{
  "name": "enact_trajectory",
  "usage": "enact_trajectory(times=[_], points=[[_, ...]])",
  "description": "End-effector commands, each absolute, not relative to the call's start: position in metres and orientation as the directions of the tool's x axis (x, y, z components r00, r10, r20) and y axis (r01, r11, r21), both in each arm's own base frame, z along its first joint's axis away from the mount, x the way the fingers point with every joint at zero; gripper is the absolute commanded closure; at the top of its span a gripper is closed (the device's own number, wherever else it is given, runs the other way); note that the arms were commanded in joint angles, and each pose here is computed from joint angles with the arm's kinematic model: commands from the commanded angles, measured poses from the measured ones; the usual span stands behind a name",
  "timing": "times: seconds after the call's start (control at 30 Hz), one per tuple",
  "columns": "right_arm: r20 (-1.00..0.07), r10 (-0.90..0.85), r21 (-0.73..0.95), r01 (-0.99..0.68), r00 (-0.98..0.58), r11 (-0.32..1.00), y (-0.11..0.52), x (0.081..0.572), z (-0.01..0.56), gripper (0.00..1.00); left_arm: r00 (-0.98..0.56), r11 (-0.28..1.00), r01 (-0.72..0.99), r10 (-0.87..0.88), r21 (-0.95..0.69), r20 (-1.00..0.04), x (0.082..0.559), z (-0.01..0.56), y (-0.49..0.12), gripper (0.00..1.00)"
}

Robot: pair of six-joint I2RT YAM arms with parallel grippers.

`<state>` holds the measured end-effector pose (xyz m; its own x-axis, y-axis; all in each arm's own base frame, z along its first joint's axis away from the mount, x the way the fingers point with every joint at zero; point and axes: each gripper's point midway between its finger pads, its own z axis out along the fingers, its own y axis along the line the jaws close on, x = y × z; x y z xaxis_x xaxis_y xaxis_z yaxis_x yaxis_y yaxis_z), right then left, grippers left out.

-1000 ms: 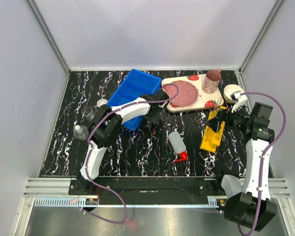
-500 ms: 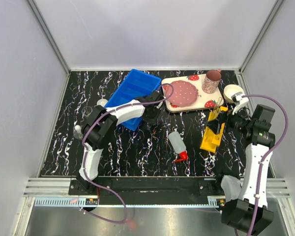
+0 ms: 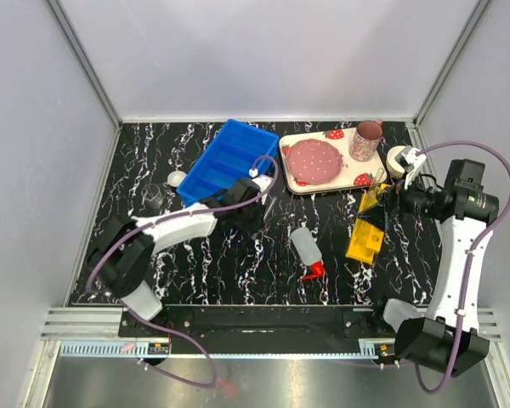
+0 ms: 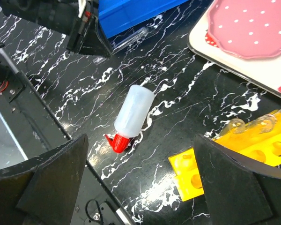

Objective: Organize the chemistry lab equipment

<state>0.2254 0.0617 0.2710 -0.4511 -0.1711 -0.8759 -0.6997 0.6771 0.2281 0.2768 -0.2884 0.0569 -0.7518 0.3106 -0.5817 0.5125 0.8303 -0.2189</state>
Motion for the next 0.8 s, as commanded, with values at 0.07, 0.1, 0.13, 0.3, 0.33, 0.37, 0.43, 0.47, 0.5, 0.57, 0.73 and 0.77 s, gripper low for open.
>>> enact_trajectory(times=[0.07, 0.1, 0.13, 0.3, 0.33, 0.37, 0.43, 0.47, 0.5, 0.57, 0.73, 0.77], points=[[-0.827, -0.198, 0.315, -0.725, -0.526, 0.613, 0.083, 0.198, 0.28, 0.02, -0.579, 0.713, 0.626, 0.154, -0.316, -0.801, 0.268, 0.136, -0.332, 0.9], [-0.824, -0.214, 0.318, -0.739, -0.525, 0.594, 0.09, 0.199, 0.281, 0.02, -0.566, 0.698, 0.638, 0.137, -0.326, -0.813, 0.262, 0.145, -0.334, 0.9], [-0.809, -0.196, 0.353, -0.724, -0.554, 0.593, 0.094, 0.198, 0.283, 0.02, -0.544, 0.681, 0.652, 0.117, -0.332, -0.831, 0.259, 0.154, -0.339, 0.9], [-0.745, -0.168, 0.486, -0.698, -0.646, 0.527, 0.127, 0.2, 0.288, 0.04, -0.46, 0.603, 0.725, 0.064, -0.332, -0.886, 0.231, 0.199, -0.364, 0.9], [-0.715, -0.154, 0.533, -0.675, -0.682, 0.51, 0.135, 0.197, 0.289, 0.05, -0.448, 0.6, 0.729, 0.052, -0.331, -0.893, 0.229, 0.205, -0.366, 0.9], [-0.693, -0.148, 0.562, -0.658, -0.705, 0.501, 0.139, 0.199, 0.287, 0.07, -0.438, 0.577, 0.746, 0.05, -0.332, -0.898, 0.219, 0.211, -0.373, 0.9], [-0.661, -0.129, 0.604, -0.626, -0.739, 0.494, 0.144, 0.203, 0.286, 0.09, -0.418, 0.557, 0.76, 0.027, -0.334, -0.908, 0.212, 0.226, -0.381, 0.9], [-0.644, -0.121, 0.62, -0.607, -0.756, 0.497, 0.145, 0.206, 0.282, 0.09, -0.416, 0.539, 0.772, 0.028, -0.337, -0.909, 0.205, 0.229, -0.386, 0.9], [-0.644, -0.118, 0.615, -0.603, -0.756, 0.508, 0.144, 0.211, 0.28, 0.11, -0.418, 0.527, 0.776, 0.016, -0.348, -0.908, 0.201, 0.235, -0.391, 0.89], [-0.617, -0.13, 0.634, -0.588, -0.776, 0.503, 0.149, 0.211, 0.275, 0.13, -0.423, 0.506, 0.785, 0.016, -0.358, -0.906, 0.192, 0.238, -0.399, 0.9], [-0.578, -0.118, 0.672, -0.553, -0.808, 0.492, 0.153, 0.213, 0.267, 0.19, -0.42, 0.5, 0.787, 0.006, -0.361, -0.908, 0.185, 0.244, -0.408, 0.9], [-0.567, -0.12, 0.68, -0.545, -0.815, 0.491, 0.154, 0.213, 0.263, 0.2, -0.418, 0.494, 0.791, 0.005, -0.361, -0.909, 0.183, 0.246, -0.41, 0.9]])
